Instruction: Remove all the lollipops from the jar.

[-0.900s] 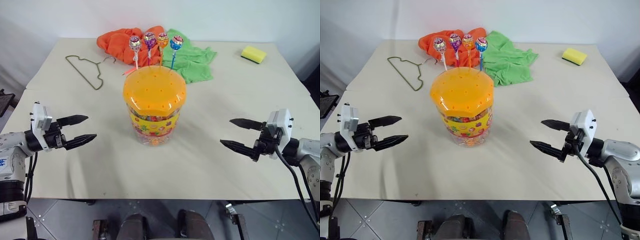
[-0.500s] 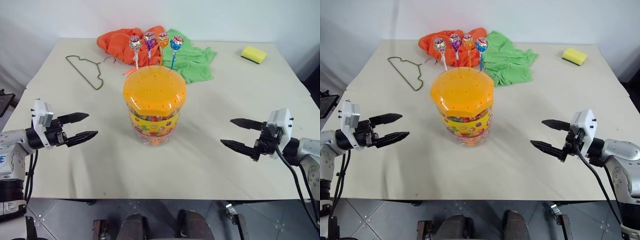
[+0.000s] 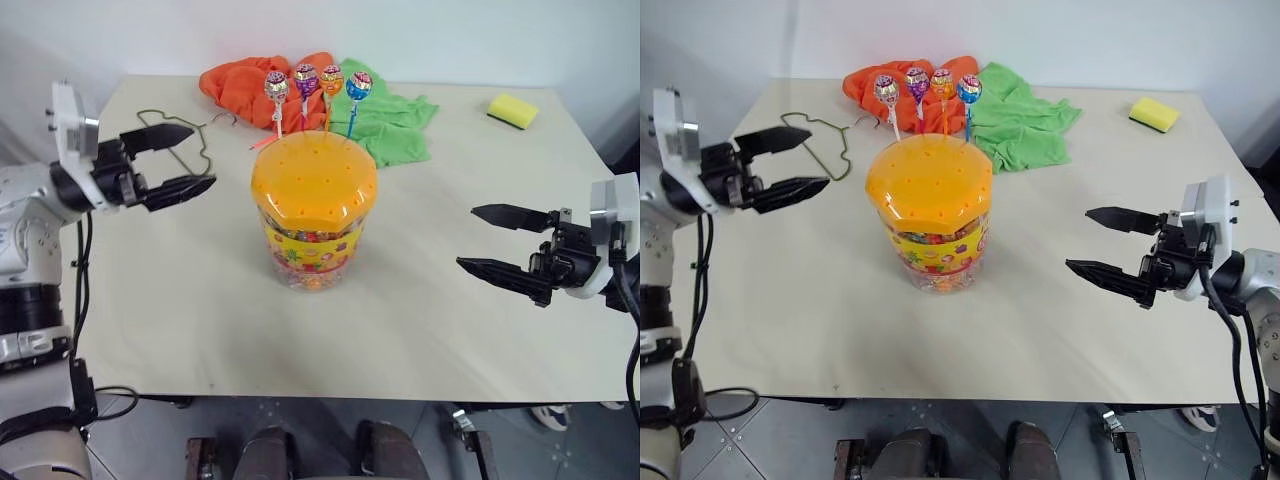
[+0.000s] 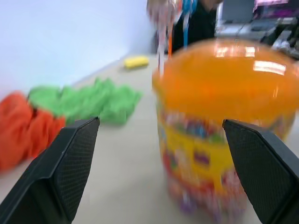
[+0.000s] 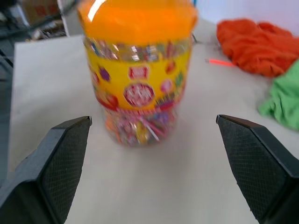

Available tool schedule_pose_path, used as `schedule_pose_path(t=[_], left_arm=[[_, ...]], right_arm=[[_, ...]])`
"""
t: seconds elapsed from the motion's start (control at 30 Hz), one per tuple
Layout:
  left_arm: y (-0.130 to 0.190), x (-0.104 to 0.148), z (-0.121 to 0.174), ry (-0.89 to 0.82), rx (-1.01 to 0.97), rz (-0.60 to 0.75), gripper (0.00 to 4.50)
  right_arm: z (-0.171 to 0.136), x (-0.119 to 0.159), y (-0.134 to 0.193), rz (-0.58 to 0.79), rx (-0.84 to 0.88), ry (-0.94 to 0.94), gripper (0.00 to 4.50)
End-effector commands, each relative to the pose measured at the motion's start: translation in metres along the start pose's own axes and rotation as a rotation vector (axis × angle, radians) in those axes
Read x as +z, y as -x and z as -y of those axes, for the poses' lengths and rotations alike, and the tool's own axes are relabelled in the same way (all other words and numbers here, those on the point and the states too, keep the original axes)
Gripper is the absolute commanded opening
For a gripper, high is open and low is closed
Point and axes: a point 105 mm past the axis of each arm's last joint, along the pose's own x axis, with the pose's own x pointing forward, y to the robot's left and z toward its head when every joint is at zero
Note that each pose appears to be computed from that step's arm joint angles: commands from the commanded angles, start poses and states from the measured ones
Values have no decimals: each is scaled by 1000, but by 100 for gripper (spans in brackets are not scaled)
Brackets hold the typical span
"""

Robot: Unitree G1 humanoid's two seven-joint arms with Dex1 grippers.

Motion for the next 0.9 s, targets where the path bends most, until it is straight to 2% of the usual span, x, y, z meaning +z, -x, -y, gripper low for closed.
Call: schedule_pose_path(t=[0.03,0.2,0.47,0.6,0.9], left_arm=[[-20,10,-5,-10,-49,14,450],[-44,11,-12,5,-95,16,450],[-68,12,-17,10,-138,24,450],[-75,22,-15,-7,-183,81,358],[-82,18,-13,1,-217,64,80]], right_arm=[[-10,28,-1,68,23,52,448],[-15,38,-3,120,7,60,448],[-21,35,-1,119,-30,67,448],[-24,32,2,114,-59,71,450],[-25,33,1,118,-77,76,450]])
